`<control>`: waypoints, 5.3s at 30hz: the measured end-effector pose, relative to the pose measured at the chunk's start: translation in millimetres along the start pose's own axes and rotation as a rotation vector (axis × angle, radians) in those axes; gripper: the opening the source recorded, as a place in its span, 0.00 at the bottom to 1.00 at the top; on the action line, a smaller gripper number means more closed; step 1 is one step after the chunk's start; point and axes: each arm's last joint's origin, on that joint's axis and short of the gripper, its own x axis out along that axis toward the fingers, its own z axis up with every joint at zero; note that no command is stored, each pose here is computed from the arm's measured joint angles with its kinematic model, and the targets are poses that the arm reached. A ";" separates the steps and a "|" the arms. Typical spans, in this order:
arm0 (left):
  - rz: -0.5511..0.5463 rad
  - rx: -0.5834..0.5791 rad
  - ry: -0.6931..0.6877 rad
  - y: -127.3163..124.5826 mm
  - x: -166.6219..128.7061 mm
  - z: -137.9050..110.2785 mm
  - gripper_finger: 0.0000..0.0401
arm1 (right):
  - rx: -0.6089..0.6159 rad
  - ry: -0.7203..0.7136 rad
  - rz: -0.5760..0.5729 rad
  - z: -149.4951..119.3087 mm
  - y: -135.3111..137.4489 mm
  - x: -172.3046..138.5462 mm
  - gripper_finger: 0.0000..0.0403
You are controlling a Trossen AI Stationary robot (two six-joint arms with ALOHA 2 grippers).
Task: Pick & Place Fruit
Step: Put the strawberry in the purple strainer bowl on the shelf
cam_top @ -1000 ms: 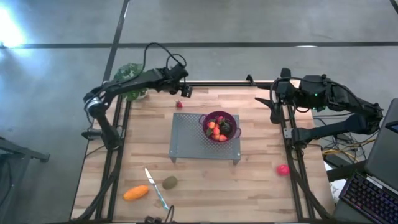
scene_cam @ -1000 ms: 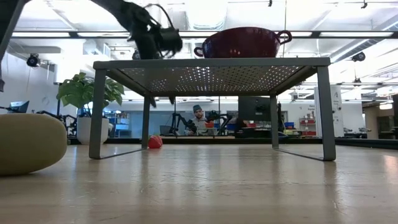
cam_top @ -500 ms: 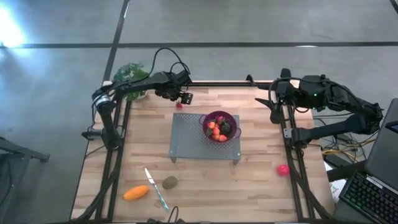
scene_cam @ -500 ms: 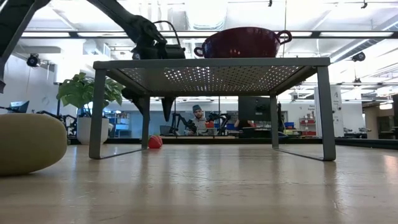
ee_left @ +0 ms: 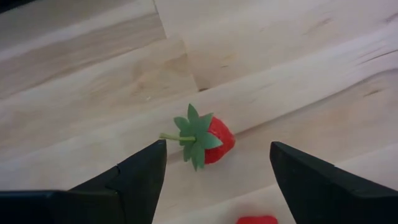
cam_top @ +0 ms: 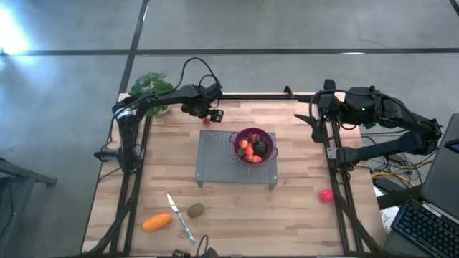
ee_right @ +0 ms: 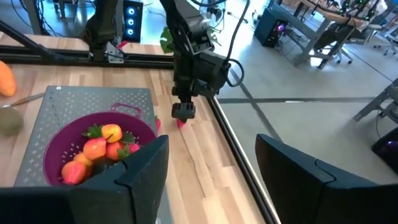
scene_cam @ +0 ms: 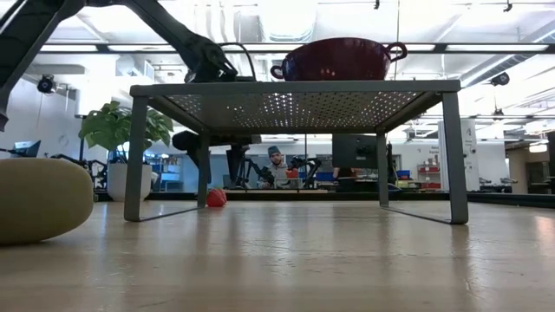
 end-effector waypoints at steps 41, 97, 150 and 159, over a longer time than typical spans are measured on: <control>0.051 0.020 0.040 3.7 42.3 -7.0 0.71 | -0.009 0.038 0.004 -4.0 0.3 -0.7 0.51; -0.120 0.018 -0.208 18.6 -74.9 6.8 0.42 | -0.019 0.062 0.007 -6.4 0.5 -0.8 0.50; -1.176 0.355 -1.192 -61.1 -172.9 -200.8 0.42 | -0.648 -0.011 0.107 -16.2 119.0 34.4 0.09; -1.256 0.349 -1.212 -70.3 -156.3 -205.5 0.42 | -0.794 -0.067 0.004 -18.6 152.6 59.7 0.16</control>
